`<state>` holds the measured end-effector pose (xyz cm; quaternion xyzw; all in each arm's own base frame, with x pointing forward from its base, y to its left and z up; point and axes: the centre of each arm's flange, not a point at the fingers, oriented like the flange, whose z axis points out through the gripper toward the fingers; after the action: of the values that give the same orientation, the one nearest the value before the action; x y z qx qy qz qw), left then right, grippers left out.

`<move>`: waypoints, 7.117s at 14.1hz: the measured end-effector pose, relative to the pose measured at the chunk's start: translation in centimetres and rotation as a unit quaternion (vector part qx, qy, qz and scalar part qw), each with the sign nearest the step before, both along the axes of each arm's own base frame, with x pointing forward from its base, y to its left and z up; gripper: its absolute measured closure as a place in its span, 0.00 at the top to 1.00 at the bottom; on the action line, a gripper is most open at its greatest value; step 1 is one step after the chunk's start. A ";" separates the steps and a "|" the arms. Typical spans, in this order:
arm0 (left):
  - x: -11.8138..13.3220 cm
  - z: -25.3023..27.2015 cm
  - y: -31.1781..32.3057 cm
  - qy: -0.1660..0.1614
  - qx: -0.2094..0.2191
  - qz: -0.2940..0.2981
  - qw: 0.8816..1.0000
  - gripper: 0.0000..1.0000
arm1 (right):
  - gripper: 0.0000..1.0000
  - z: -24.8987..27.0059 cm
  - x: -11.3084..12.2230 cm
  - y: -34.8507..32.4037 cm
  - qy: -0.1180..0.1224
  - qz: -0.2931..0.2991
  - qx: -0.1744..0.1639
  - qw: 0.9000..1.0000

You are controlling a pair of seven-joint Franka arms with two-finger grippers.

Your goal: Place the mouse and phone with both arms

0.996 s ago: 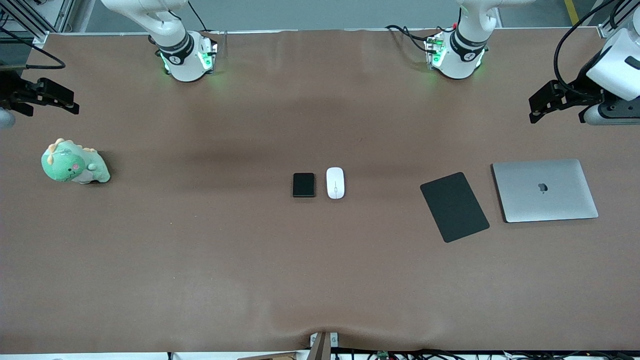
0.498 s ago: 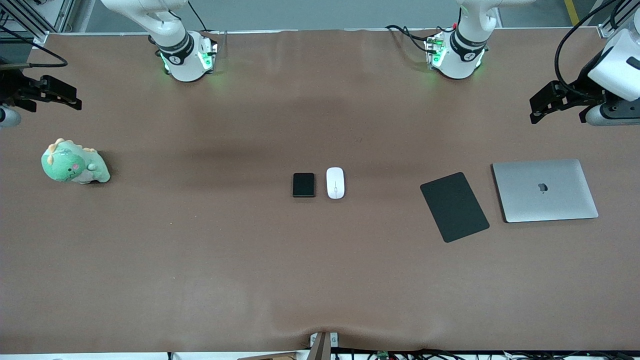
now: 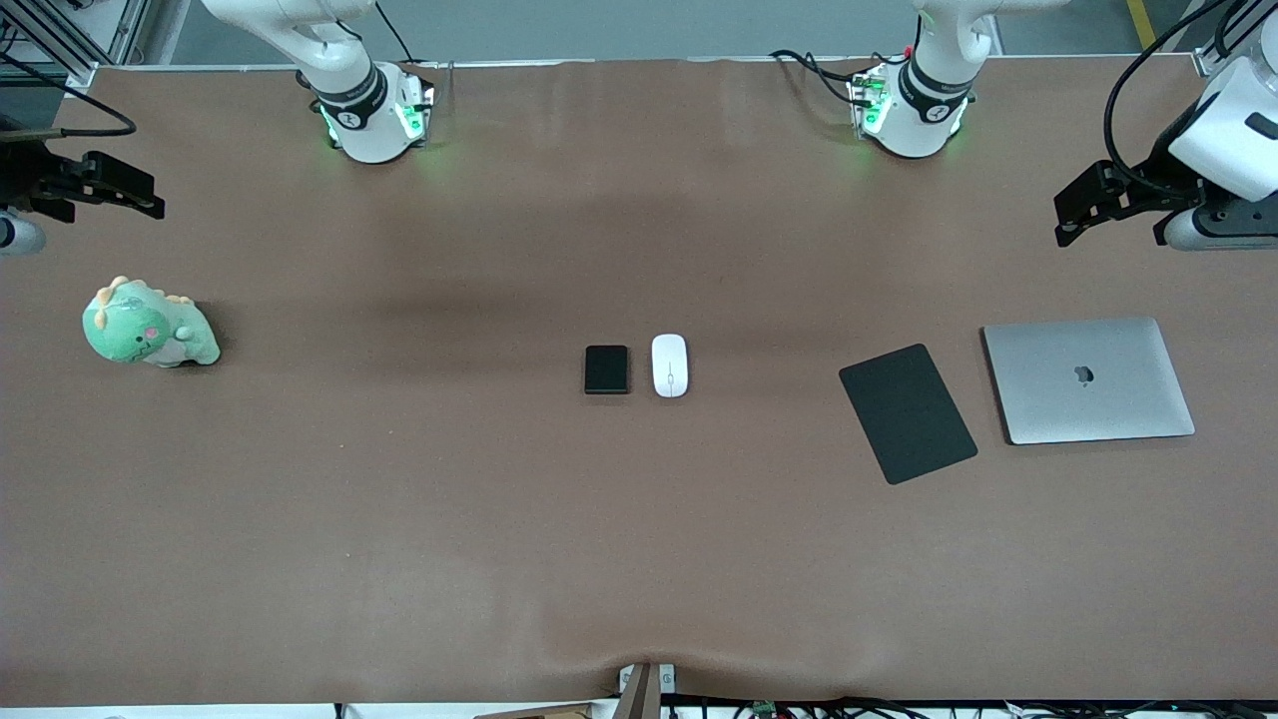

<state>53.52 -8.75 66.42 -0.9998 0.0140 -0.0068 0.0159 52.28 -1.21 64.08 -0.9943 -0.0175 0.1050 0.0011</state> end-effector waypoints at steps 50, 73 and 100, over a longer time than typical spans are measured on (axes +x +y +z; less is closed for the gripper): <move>-2.0 -32.0 -39.2 0.051 -0.012 0.088 0.995 1.00 | 1.00 -5.8 4.1 -0.6 0.020 0.030 0.016 0.999; -3.8 -46.8 -41.9 0.060 0.009 0.046 0.997 1.00 | 1.00 -15.1 7.9 7.4 0.063 0.052 0.058 0.995; 6.8 -34.7 -26.8 0.039 0.050 0.015 0.998 0.62 | 1.00 -22.8 5.6 23.8 0.027 -0.039 0.027 0.999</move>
<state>60.33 -35.58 31.74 -0.9973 0.0002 0.0328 0.0658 57.88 22.57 41.23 -0.9907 0.0183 0.1308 0.0321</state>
